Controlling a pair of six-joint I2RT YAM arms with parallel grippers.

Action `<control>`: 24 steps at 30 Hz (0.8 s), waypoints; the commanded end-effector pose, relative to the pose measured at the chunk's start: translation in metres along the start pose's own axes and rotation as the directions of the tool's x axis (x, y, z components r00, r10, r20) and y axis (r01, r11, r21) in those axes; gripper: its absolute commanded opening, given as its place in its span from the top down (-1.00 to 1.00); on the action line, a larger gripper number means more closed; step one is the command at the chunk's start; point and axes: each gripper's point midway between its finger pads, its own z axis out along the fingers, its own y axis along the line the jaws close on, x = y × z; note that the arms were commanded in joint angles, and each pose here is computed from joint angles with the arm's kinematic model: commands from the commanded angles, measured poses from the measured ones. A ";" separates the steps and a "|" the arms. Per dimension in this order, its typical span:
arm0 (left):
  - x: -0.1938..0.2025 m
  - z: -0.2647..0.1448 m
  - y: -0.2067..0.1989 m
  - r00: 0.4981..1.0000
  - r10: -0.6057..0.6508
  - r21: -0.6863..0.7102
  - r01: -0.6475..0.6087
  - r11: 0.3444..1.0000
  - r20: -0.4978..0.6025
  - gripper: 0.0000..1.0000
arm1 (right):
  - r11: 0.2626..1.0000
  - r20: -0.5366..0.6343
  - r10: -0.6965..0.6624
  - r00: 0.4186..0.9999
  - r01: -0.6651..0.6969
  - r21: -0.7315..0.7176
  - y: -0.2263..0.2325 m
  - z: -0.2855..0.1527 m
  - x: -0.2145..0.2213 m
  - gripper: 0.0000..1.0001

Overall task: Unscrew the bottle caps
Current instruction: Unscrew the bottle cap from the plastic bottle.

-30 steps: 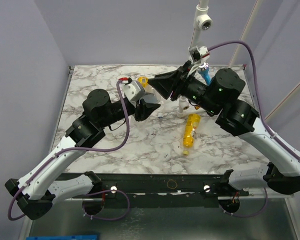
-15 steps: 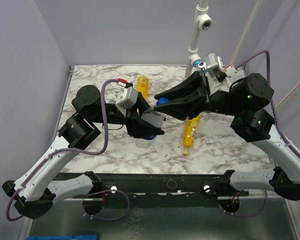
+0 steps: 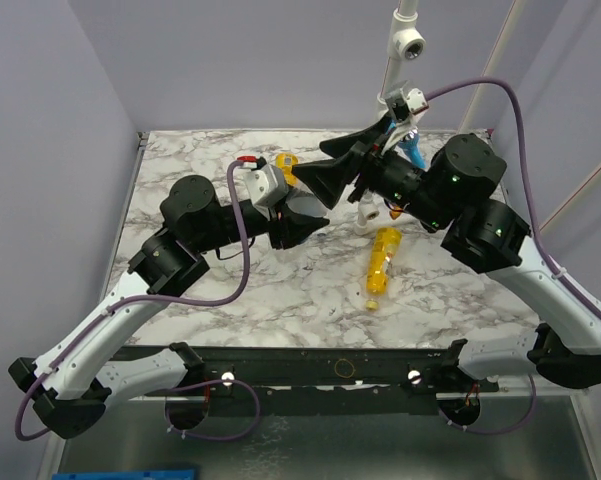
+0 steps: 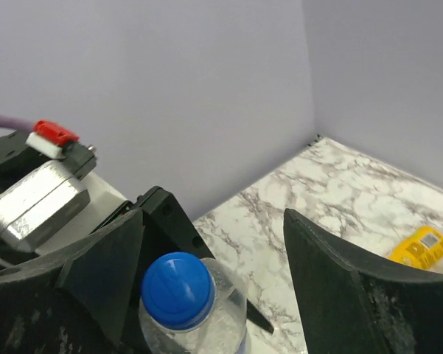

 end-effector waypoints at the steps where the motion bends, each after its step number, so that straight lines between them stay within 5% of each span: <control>1: 0.008 -0.007 0.056 0.993 0.113 -0.281 -0.120 0.952 -0.042 0.91 | 0.986 -0.038 0.041 0.998 -0.035 0.165 -0.027 0.006 0.011 -0.53; 12: 0.012 -0.009 0.064 0.992 0.118 -0.327 -0.127 0.937 -0.045 0.91 | 0.986 -0.030 0.070 0.997 -0.065 0.155 -0.026 0.014 0.016 0.28; 24: 0.017 -0.007 0.058 0.993 0.105 -0.294 -0.114 0.949 -0.046 0.91 | 0.992 0.022 0.072 0.997 -0.073 0.099 -0.016 0.013 0.003 0.22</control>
